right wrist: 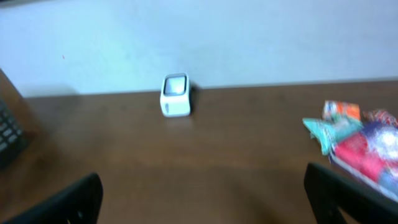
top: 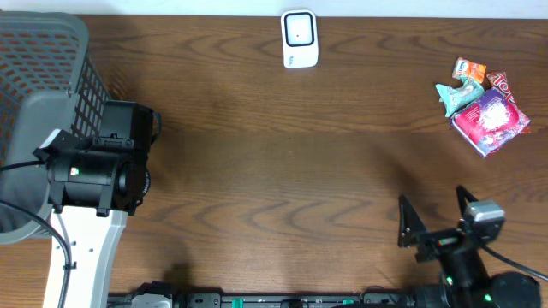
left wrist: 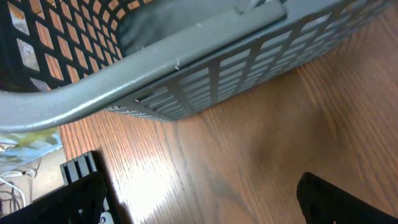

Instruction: Scan the item barcode

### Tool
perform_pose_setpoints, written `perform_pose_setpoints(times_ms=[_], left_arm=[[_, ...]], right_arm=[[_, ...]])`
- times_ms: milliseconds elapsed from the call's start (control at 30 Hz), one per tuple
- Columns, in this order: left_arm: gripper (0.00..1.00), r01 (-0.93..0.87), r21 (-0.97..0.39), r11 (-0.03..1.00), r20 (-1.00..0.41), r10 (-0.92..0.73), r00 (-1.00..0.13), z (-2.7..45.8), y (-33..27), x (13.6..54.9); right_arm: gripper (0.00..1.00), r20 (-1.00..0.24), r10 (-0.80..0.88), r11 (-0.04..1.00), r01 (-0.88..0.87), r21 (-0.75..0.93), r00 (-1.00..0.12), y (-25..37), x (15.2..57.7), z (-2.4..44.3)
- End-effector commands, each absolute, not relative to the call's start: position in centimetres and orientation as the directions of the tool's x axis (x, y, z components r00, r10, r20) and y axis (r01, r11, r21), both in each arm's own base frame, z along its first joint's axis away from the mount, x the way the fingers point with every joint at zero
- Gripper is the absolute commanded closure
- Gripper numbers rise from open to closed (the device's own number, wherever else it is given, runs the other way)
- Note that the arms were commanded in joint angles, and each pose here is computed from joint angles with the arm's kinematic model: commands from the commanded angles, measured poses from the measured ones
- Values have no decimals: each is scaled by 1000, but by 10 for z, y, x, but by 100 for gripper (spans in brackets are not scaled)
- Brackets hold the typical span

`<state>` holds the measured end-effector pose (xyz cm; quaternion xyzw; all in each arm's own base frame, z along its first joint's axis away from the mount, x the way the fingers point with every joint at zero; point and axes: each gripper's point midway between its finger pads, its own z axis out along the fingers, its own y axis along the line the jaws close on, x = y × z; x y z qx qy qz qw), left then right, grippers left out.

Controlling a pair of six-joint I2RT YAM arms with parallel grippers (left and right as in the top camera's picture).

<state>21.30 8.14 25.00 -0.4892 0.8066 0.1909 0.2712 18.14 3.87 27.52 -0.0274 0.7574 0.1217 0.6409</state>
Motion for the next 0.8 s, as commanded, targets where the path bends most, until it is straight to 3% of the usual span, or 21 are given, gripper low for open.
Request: perform_pose_setpoints(times_ms=[0,367,767], left_arm=[[2,-898,56,436,-638,-676,-368,251,86,212],[2,-899,56,435,-638,-676,-368,251,86,212],[2,-899,56,435,-638,-676,-368,251,86,212]], right_arm=[[1,-990,60,965,-246,90,-126,46,192,259],[1,-997,65,961,-268,74,-43,51,222,219],[1,-996,63,961,-266,77,-59,52,239,168]])
